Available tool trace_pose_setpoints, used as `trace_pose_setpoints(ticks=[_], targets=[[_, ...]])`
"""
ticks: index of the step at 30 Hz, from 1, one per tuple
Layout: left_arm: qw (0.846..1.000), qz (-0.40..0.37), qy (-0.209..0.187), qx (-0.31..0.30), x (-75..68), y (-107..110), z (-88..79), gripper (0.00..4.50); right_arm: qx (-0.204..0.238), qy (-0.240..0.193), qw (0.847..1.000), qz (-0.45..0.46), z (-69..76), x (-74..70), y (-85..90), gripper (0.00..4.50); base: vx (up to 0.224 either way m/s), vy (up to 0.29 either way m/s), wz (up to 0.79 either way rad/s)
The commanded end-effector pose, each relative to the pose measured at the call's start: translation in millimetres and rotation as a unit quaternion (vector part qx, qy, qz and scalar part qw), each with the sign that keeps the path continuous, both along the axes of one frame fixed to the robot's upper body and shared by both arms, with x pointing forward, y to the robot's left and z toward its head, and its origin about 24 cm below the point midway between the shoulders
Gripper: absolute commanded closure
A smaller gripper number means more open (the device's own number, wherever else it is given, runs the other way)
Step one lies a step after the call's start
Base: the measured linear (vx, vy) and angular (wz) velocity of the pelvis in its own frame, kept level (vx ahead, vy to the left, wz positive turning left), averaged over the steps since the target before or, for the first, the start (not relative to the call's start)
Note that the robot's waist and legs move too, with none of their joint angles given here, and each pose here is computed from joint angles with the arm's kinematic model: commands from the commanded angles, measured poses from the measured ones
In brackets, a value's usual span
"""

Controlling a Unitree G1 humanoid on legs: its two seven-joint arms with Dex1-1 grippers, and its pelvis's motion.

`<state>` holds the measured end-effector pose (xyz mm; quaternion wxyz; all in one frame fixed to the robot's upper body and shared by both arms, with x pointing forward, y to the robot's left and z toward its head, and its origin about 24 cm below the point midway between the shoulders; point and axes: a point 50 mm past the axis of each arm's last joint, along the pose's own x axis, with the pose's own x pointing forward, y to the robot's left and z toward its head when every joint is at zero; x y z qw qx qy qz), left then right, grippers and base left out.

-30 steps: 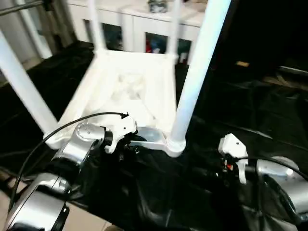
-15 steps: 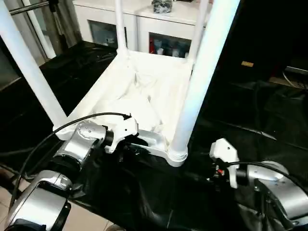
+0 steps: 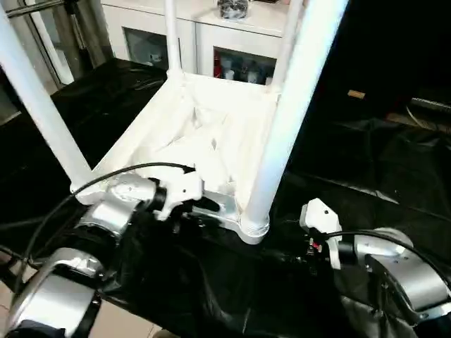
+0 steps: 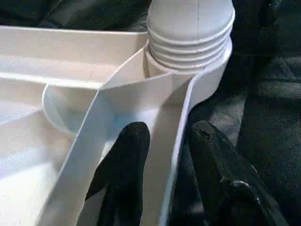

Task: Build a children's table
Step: Rotate leg to tighten

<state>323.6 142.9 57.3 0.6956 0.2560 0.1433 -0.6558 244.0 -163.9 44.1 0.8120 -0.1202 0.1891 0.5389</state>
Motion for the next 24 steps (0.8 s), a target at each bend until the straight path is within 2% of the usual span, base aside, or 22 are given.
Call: trace_pose_setpoints(ticks=[1,9,13,24], targets=[[1.000,-0.013,-0.008,0.015,3.0,-1.7,2.8,2.80,0.003,-0.005,1.000,-0.013,3.6,-1.5,-5.7,0.98,0.000,0.000,0.00],[1.000,-0.008,-0.011,0.020,6.4,4.5,6.0,2.80,0.003,0.002,1.000,-0.009,2.8,-6.2,-9.5,0.98,0.000,0.000,0.00],[1.000,-0.015,0.008,0.026,5.2,6.5,3.9,3.15,0.002,0.004,1.000,-0.009,2.0,-7.2,-11.6,0.98,0.000,0.000,0.00],[0.999,-0.021,0.012,0.037,6.5,5.3,-0.1,4.00,-0.004,0.001,1.000,-0.011,1.1,-8.4,-12.2,0.98,0.000,0.000,0.00]])
